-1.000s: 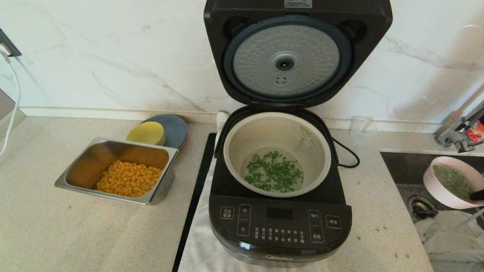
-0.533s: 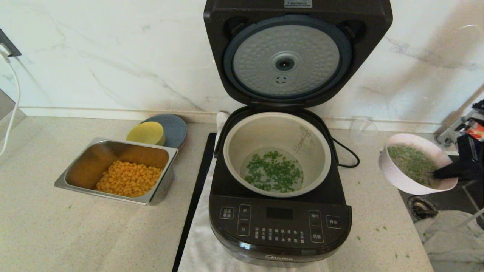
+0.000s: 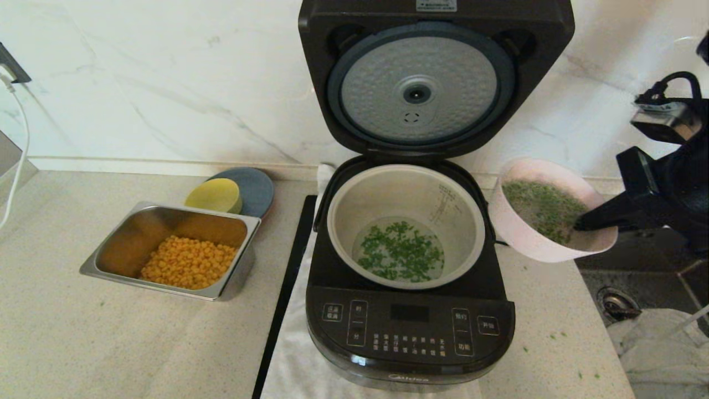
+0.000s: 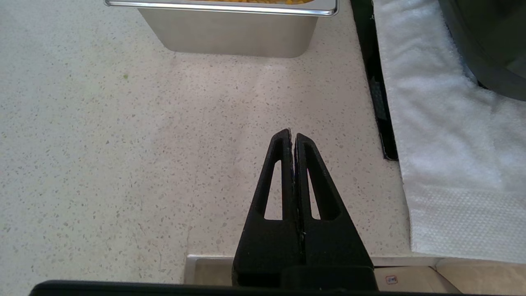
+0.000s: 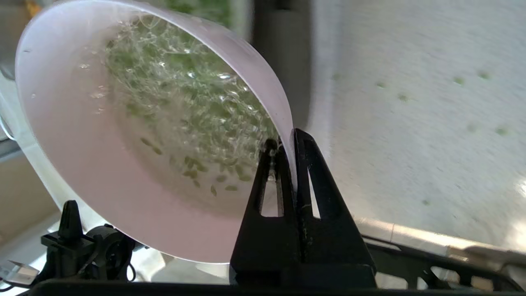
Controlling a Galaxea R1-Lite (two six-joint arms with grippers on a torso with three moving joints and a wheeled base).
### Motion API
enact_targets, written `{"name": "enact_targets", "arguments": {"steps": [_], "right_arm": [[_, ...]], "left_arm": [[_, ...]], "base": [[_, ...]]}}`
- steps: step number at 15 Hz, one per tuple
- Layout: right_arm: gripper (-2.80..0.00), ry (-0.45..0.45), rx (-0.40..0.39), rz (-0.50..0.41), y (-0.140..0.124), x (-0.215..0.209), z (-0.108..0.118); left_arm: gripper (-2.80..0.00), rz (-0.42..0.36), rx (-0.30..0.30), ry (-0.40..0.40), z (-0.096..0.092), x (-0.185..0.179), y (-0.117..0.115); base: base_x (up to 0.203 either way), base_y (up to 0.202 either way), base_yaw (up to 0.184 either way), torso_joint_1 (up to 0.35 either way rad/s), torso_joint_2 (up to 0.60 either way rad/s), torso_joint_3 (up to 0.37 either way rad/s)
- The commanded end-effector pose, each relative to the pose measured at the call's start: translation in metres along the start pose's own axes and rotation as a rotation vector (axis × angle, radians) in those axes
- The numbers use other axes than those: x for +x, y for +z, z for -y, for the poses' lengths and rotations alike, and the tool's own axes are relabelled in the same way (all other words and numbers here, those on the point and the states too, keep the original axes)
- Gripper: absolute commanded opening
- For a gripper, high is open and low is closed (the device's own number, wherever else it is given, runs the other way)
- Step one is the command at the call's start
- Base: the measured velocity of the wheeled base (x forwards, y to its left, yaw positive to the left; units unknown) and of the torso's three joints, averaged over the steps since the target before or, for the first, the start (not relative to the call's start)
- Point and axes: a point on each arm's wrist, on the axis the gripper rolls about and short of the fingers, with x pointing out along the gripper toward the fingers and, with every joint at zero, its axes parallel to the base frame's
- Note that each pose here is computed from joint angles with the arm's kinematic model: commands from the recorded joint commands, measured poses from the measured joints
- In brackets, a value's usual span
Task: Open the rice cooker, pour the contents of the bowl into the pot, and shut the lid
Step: Pour the water from the bowl into the rice cooker
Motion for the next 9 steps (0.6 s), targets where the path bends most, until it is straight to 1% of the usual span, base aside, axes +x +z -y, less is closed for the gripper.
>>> {"name": "enact_targets", "arguments": {"steps": [1, 4, 7, 9], "right_arm": [[-2.8, 0.009, -0.039, -0.031, 0.002, 0.022, -0.027], [-2.8, 0.02, -0.058, -0.014, 0.005, 0.038, -0.05], [-2.8, 0.016, -0.077, -0.013, 0.002, 0.057, -0.063], [-2.8, 0.019, -0.083, 0.008, 0.003, 0.069, -0.07]], "left_arm": [[-2.8, 0.001, 0.0, 0.0, 0.0, 0.0, 0.0], [-2.8, 0.001, 0.001, 0.0, 0.0, 0.0, 0.0], [-2.8, 0.001, 0.0, 0.001, 0.0, 0.0, 0.0], [-2.8, 0.001, 0.001, 0.0, 0.0, 0.0, 0.0]], "base": [[0.0, 0.0, 0.0, 0.0, 0.0, 0.0], [0.0, 0.0, 0.0, 0.0, 0.0, 0.0], [0.0, 0.0, 0.0, 0.0, 0.0, 0.0], [0.0, 0.0, 0.0, 0.0, 0.0, 0.0]]}}
